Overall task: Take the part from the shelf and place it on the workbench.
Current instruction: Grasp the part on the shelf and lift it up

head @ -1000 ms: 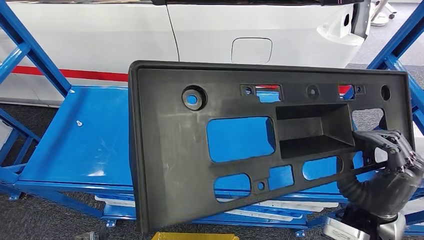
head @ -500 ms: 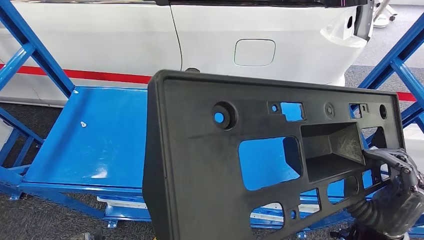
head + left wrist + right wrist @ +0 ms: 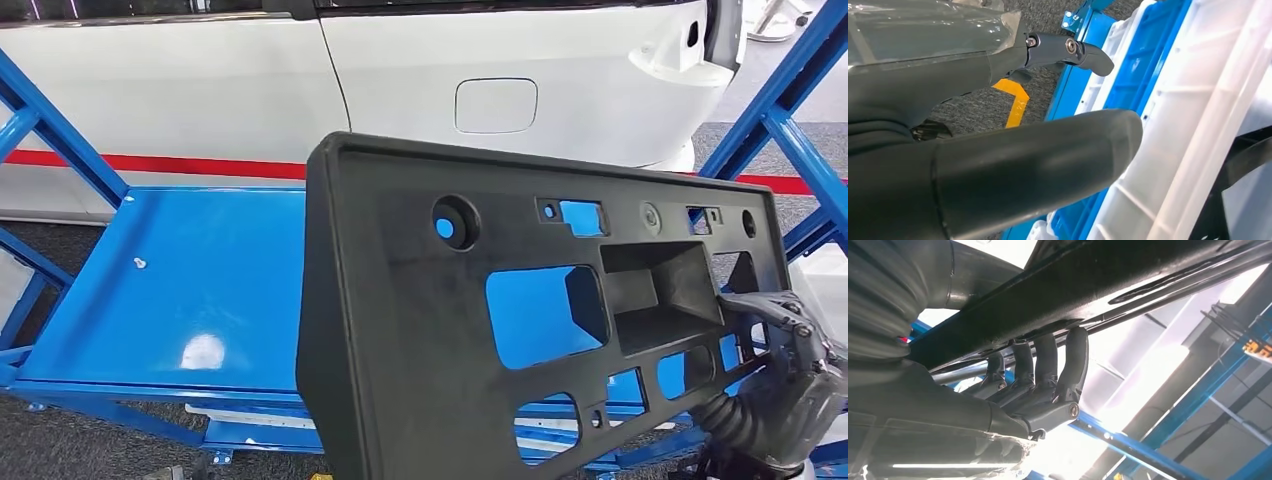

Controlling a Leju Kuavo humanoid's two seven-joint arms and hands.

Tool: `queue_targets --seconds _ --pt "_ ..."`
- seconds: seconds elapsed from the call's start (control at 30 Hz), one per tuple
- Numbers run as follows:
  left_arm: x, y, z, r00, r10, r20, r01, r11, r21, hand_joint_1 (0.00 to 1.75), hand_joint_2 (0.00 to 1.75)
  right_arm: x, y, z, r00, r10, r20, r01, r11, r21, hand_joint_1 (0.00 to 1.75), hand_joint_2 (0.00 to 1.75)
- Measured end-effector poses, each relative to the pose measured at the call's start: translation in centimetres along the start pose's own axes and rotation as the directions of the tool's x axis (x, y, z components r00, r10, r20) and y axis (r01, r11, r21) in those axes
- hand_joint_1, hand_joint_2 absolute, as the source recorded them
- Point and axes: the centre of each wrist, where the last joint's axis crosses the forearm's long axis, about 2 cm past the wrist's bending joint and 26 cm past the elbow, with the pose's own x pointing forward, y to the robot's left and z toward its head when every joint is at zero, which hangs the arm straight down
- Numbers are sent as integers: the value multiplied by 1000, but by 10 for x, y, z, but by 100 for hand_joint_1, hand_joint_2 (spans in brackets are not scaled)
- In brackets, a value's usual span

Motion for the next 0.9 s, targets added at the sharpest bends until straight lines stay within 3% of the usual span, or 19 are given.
queue_targets --seconds 0.9 --pt "5 5 0 999 -31 13 31 999 32 0 0 -5 4 -2 999 -23 -25 23 1000 19 175 175"
